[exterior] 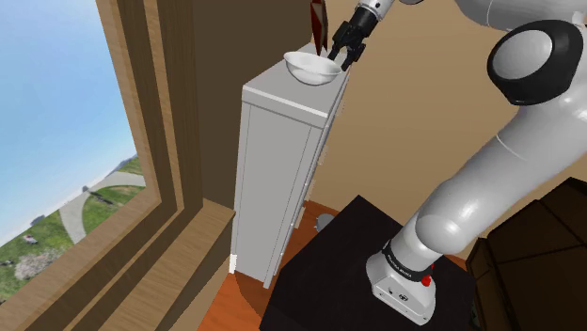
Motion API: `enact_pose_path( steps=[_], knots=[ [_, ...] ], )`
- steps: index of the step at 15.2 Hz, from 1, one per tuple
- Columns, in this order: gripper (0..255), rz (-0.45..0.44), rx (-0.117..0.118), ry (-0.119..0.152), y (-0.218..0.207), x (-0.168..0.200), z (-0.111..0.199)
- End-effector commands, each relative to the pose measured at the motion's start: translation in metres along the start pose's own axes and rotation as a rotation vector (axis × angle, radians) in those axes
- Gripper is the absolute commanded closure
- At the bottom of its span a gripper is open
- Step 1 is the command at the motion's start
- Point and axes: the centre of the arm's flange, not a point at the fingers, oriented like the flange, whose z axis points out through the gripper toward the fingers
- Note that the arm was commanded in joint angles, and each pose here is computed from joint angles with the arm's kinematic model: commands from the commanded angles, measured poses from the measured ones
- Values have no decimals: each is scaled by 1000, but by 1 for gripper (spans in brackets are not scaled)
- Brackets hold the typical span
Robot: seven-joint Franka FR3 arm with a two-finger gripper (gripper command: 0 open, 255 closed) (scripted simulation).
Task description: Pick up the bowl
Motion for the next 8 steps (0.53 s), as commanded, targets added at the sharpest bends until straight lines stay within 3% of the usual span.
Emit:
enact_pose_path(
  steps=[1, 3, 8],
  knots=[
    [0, 10, 47, 15, 18, 20, -6],
    [0, 22, 92, 29, 38, 40, -12],
    [0, 24, 99, 31, 50, 42, 7]
  ],
)
